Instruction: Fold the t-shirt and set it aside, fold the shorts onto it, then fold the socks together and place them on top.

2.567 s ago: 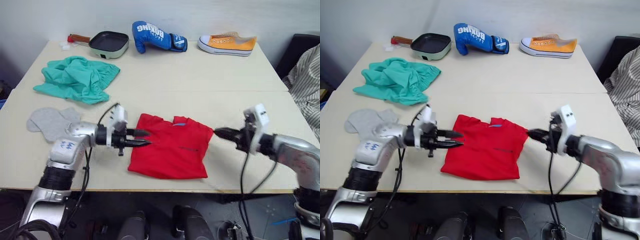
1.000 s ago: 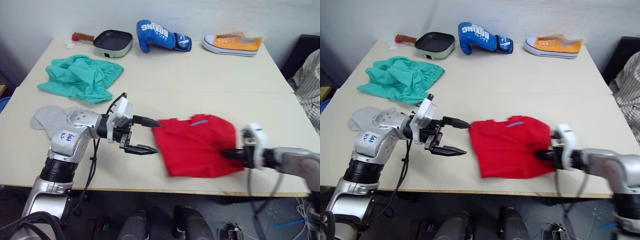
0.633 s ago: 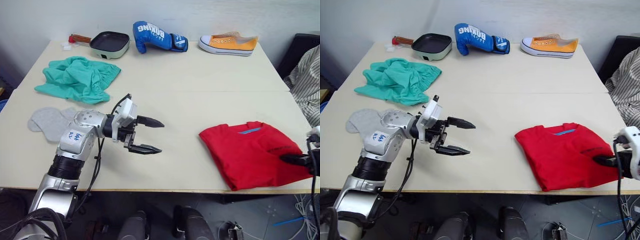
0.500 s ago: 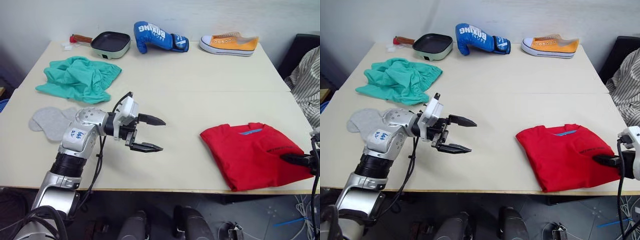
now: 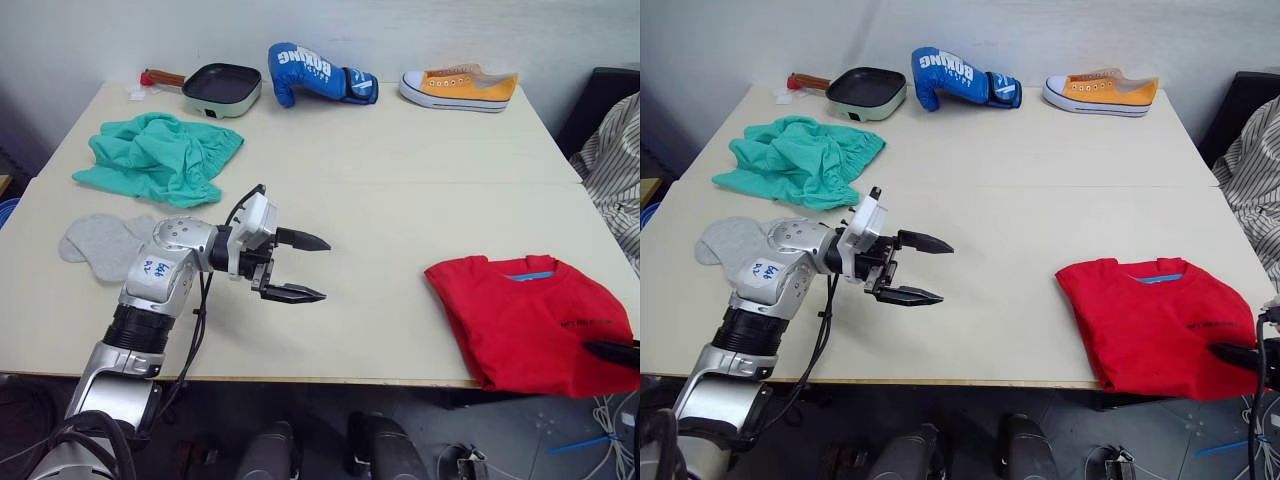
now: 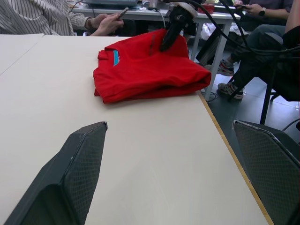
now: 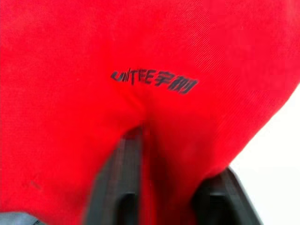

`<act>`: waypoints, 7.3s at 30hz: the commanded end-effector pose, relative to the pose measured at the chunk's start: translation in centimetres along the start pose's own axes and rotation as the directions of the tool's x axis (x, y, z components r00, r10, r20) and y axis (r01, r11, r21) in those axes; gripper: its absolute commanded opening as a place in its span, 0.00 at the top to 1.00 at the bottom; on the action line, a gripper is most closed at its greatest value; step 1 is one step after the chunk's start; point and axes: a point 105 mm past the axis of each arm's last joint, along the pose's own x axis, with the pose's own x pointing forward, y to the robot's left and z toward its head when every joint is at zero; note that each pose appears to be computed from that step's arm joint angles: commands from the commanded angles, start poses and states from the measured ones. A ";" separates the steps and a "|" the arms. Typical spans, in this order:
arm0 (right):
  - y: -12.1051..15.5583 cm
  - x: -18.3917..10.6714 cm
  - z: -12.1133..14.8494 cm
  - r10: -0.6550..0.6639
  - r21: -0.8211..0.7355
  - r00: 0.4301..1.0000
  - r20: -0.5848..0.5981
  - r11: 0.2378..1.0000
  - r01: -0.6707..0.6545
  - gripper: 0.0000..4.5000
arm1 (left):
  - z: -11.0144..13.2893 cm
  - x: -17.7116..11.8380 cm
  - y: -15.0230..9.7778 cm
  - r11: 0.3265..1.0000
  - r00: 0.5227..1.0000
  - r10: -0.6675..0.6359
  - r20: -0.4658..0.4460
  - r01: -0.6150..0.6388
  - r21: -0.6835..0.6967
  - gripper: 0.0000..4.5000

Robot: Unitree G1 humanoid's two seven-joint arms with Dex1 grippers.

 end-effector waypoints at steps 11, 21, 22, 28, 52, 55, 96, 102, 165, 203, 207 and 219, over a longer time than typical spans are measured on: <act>1.9 -9.6 8.2 0.064 -0.148 0.916 0.395 0.989 -0.006 0.02 | 0.9 -1.2 0.1 0.998 0.998 0.067 -0.001 -0.067 0.019 0.00; 18.9 -4.9 11.7 0.606 -0.542 0.678 0.416 0.764 -0.350 0.02 | -1.7 -7.2 -0.3 0.909 0.905 0.405 -0.130 -0.414 -0.053 0.00; 20.0 -4.6 11.5 0.631 -0.555 0.659 0.409 0.745 -0.370 0.02 | -2.1 -8.3 -0.1 0.882 0.874 0.458 -0.163 -0.470 -0.037 0.00; 23.3 -3.6 10.7 0.702 -0.568 0.601 0.381 0.691 -0.447 0.02 | -2.9 -15.2 4.6 0.662 0.589 0.748 -0.305 -0.696 0.280 0.00; 24.1 -3.3 9.6 0.633 -0.568 0.633 0.445 0.746 -0.347 0.00 | -4.3 -20.3 13.4 0.396 0.050 0.890 -0.454 -0.578 0.713 0.57; 24.2 -3.6 9.8 0.634 -0.572 0.628 0.452 0.746 -0.341 0.00 | -4.2 -20.4 13.4 0.384 0.042 0.893 -0.448 -0.592 0.709 0.80; 26.2 3.0 4.0 0.595 -0.862 0.797 0.102 0.453 -0.228 0.00 | -1.2 4.4 -1.8 0.996 0.957 -0.085 -0.279 0.079 -0.033 0.58; 27.3 5.1 3.4 0.608 -0.958 0.793 0.043 0.250 -0.139 0.00 | 0.4 -0.1 -2.7 0.995 0.962 -0.098 -0.254 0.100 -0.008 0.29; 22.6 8.0 5.2 0.548 -0.986 0.829 0.111 0.167 0.022 0.53 | -5.7 -12.4 -3.1 0.969 0.764 0.228 -0.603 -0.241 0.061 0.73; 23.1 10.5 5.3 0.532 -0.968 0.822 0.203 0.238 0.085 1.00 | -11.6 -12.4 -3.9 0.969 0.715 0.246 -0.655 -0.172 0.175 1.00; 24.1 8.2 5.5 0.631 -0.941 0.761 0.150 0.326 -0.085 1.00 | -9.5 -12.6 -6.1 0.990 0.776 0.082 -0.626 -0.134 -0.036 1.00; 25.6 6.1 6.0 0.730 -0.725 0.676 0.098 0.518 -0.454 1.00 | -4.4 -12.3 -4.6 0.975 0.869 0.041 -0.494 -0.143 -0.169 1.00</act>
